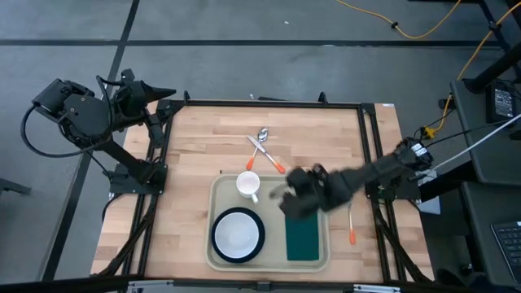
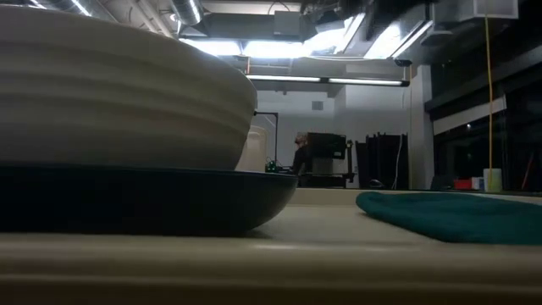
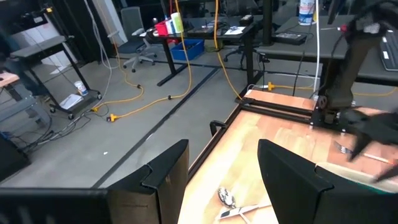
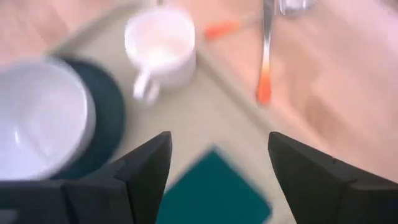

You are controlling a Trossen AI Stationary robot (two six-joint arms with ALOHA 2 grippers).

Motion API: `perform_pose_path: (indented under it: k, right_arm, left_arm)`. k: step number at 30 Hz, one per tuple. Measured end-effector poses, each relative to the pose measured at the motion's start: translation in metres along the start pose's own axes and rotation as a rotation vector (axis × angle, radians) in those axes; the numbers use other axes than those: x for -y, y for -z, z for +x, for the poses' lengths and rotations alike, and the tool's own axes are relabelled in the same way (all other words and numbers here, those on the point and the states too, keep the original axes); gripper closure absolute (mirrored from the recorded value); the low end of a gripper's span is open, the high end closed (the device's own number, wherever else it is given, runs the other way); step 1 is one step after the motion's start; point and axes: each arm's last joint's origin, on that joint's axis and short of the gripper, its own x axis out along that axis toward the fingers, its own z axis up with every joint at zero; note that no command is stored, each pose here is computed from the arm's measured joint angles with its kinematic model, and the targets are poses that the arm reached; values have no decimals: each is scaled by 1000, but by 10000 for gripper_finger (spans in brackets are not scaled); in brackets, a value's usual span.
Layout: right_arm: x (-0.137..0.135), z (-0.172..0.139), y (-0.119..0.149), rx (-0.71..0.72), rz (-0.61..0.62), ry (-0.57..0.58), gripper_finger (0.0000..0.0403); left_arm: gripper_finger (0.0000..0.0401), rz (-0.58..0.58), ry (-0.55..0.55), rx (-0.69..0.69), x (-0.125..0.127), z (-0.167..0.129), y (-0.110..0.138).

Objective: Set up tray
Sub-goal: Put the orange knife on the dark green napkin

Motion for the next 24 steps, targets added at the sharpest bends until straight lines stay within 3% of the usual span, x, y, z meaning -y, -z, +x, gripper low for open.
perform_pose_path:
  k: [5, 13, 17, 24]
  right_arm:
    - [28, 31, -57, -27, -2, -44, 130]
    - [86, 88, -127, -35, 109, -93, 130]
    - [99, 133, -138, -129, 115, -140, 130]
    - [107, 209, -119, -394, 112, -116, 130]
  left_arm:
    - [214, 30, 6, -3, 0, 0, 0]
    - [214, 40, 5, -3, 0, 0, 0]
    - [214, 74, 2, -11, 0, 0, 2]
    - [214, 125, -20, -2, -4, -2, 2]
